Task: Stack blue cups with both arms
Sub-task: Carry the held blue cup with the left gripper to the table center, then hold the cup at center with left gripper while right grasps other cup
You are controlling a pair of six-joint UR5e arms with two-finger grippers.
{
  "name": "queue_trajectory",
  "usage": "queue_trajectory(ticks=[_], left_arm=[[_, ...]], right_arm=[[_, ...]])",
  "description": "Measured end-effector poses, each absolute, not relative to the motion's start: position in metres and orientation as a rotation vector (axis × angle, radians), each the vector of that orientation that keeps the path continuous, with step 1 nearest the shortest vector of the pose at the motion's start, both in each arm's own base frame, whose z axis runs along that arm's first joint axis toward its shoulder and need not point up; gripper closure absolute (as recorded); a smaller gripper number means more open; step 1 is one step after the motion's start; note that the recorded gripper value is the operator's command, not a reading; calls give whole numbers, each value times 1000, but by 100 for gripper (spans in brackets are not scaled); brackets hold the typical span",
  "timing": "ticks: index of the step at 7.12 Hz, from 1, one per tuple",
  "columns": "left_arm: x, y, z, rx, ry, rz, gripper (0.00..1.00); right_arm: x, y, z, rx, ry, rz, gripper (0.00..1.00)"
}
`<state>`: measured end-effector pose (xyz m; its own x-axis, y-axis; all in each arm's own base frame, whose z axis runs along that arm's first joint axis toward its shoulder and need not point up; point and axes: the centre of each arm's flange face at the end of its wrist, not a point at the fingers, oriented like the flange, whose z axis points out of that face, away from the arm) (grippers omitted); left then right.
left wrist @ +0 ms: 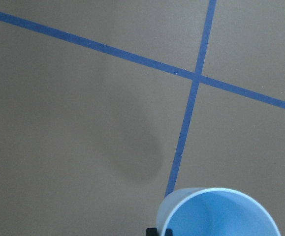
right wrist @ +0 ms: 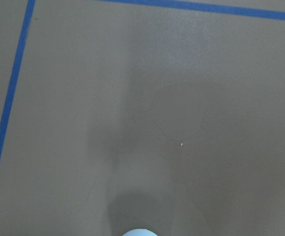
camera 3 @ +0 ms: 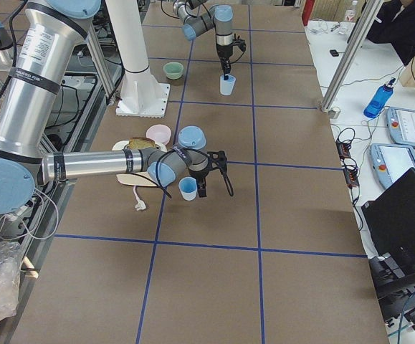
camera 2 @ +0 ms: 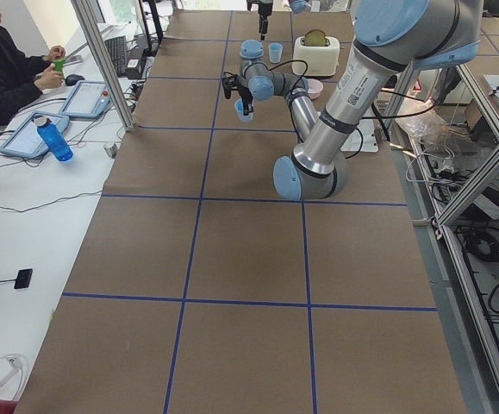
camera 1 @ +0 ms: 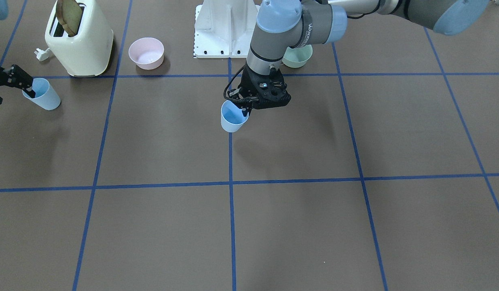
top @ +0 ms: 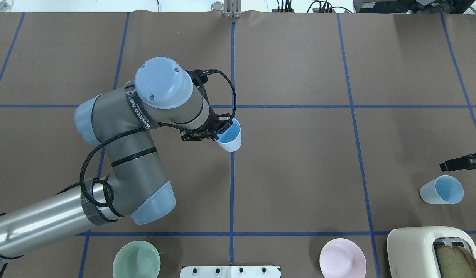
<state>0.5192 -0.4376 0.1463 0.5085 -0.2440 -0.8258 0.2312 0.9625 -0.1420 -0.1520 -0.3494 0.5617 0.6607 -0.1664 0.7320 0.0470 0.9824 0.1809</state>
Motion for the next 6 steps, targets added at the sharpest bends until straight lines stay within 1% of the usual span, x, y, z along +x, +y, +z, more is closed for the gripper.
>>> queue_trajectory(ticks=[6], left_arm=[[522,-439,149,-17,990,-289,100]], right_arm=[[-151,-320,579,148,-840,-169,2]])
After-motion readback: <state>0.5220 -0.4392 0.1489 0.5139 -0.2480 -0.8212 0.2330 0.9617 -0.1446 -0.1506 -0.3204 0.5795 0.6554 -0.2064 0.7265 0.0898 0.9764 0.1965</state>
